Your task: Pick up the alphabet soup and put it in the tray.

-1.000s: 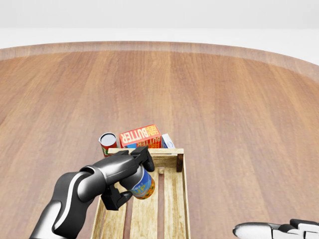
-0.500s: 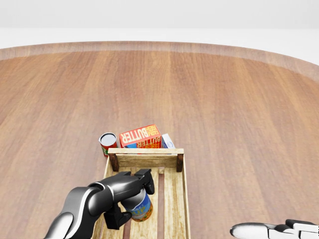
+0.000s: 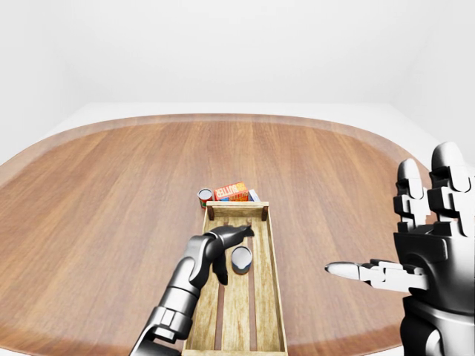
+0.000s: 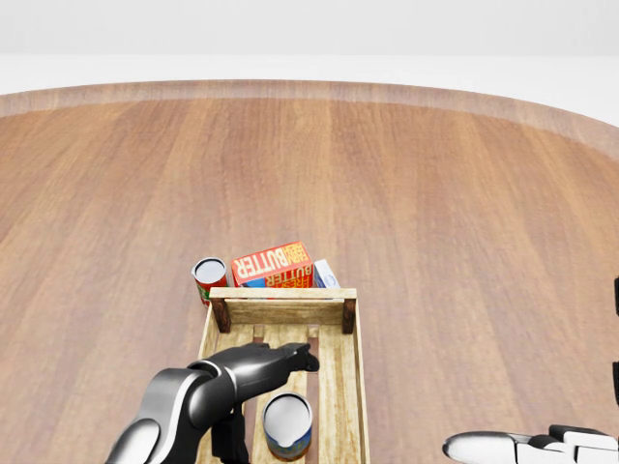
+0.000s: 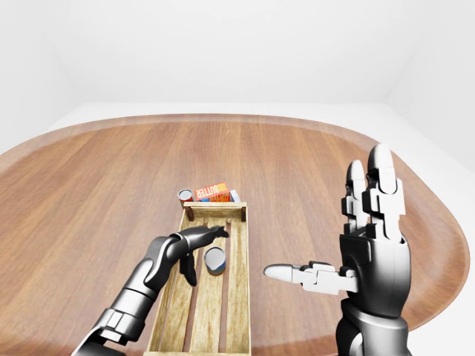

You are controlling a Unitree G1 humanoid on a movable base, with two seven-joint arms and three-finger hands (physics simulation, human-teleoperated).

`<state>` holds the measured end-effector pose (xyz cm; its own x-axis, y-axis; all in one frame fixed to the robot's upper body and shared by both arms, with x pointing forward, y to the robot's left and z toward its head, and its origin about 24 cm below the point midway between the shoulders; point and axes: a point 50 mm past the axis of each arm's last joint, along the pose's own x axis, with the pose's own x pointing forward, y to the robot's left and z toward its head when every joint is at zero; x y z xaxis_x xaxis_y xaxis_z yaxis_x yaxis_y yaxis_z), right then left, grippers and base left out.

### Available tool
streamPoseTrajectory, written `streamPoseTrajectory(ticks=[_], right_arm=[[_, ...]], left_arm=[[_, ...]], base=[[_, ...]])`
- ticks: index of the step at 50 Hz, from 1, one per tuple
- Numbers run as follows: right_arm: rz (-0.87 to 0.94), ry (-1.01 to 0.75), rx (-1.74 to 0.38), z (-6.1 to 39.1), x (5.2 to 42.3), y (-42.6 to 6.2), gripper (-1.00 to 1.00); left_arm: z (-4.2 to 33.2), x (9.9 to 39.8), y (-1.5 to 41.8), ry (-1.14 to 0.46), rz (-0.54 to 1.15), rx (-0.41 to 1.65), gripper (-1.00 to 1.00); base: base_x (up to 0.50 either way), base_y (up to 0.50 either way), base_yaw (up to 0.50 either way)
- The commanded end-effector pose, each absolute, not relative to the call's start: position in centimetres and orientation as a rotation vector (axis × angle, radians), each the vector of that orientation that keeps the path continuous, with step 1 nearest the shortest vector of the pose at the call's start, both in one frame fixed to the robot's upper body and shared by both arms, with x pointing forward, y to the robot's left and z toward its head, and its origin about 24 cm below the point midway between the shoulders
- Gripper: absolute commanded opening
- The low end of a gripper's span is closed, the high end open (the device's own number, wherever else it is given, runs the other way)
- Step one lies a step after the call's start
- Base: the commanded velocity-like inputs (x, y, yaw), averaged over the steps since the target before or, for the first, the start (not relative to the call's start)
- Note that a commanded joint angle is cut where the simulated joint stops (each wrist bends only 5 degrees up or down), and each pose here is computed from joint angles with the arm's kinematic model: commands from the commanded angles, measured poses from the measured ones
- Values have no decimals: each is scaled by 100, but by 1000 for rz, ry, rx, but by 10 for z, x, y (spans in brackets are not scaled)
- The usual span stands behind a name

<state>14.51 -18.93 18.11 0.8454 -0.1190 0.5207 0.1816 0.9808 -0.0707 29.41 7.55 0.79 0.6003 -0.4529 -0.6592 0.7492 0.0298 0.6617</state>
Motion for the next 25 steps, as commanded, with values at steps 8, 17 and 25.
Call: streamPoseTrajectory(ticks=[8, 17, 25], right_arm=[[-159, -513, -109, 176, 147, -190, 100], [-157, -493, -100, 171, 150, -190, 100], [-153, -479, -93, 168, 152, -189, 100]], left_arm=[[4, 296, 75, 326, -957, 1250, 100], [34, 302, 70, 189, -889, 1175, 100], [72, 307, 72, 28, -811, 1084, 100]], base=[[0, 0, 0], [0, 0, 0], [0, 0, 0]])
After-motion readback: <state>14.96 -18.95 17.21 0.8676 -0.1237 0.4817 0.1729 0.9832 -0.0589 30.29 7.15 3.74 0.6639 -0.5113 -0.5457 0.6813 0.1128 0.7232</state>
